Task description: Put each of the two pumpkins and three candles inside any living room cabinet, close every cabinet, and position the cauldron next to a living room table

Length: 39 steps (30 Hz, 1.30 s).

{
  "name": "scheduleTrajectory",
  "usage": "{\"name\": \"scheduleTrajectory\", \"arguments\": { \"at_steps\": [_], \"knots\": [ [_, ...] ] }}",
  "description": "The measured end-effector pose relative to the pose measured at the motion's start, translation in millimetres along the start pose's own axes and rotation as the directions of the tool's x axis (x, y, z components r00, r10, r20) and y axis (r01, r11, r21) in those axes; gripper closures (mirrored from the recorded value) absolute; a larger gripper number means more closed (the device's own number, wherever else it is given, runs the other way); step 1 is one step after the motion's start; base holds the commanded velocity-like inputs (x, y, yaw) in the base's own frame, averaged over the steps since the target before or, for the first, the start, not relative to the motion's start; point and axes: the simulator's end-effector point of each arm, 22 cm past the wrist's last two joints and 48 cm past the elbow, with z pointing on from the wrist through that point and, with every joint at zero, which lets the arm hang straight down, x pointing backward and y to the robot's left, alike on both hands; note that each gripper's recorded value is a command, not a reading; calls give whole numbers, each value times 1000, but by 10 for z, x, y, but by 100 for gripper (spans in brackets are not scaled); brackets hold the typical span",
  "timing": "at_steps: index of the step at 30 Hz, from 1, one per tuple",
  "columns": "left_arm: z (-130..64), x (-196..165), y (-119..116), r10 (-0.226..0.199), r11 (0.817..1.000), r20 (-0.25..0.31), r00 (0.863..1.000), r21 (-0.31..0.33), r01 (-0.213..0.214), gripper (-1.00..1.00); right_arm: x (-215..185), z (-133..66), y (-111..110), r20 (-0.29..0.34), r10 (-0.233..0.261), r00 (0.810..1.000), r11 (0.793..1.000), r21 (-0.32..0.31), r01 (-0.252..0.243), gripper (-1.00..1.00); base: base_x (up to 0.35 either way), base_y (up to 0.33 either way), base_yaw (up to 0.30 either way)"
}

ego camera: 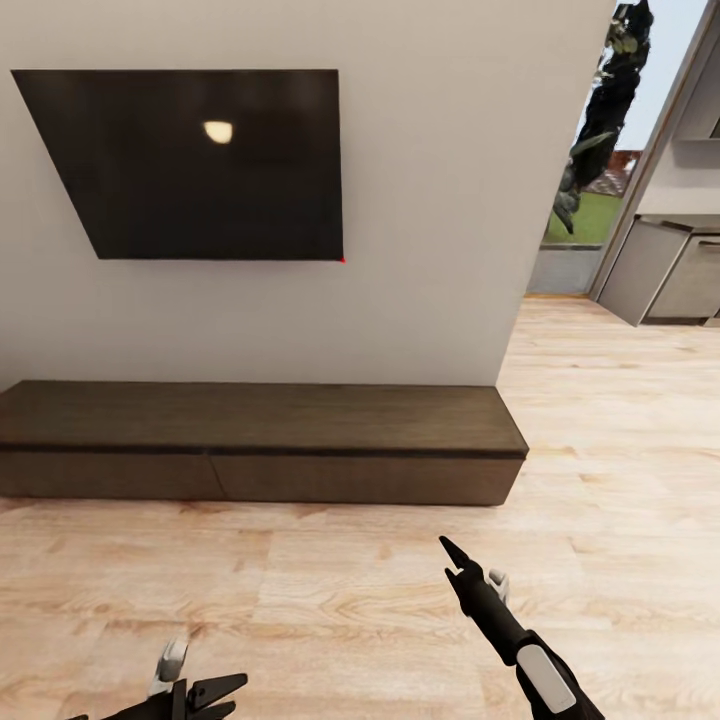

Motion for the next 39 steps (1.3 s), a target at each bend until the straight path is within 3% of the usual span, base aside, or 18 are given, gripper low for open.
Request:
{"name": "scheduleTrajectory", "arguments": {
  "at_steps": [4, 9, 14, 19, 25, 36, 39],
  "knots": [
    [80, -86, -78, 24, 999, -3, 1000, 43, -24, -100, 7, 15, -67, 1, 1, 1000, 1000, -1, -1, -100, 0, 0, 0],
    [195, -433, -276, 82, 992, 17, 996, 91, -84, -100, 13, 34, -131, 3, 2, 1000, 1000, -10, -2, -100, 0, 0, 0],
    [259, -572, -295, 100, 989, 27, 995, 111, -103, -100, 39, 51, -138, -1, 6, 1000, 999, -47, -6, -100, 0, 0, 0],
    [318, -480, -337, 96, 979, -1, 995, 182, -95, -100, 68, 71, -175, -1, 7, 1000, 998, -70, -7, -100, 0, 0, 0],
    [397, -515, -395, 122, 967, -3, 993, 224, -118, -100, 86, 61, -88, -5, 13, 1000, 987, -162, -14, -100, 0, 0, 0],
    [503, -398, -58, 69, 971, -23, 997, 233, -62, -100, 105, 46, -97, -6, 18, 1000, 967, -253, -19, -100, 0, 0, 0],
    [520, -368, -11, 65, 968, -28, 998, 245, -56, -100, 131, 52, -155, -19, 29, 999, 967, -253, -33, -100, 0, 0, 0]
  ]
}}
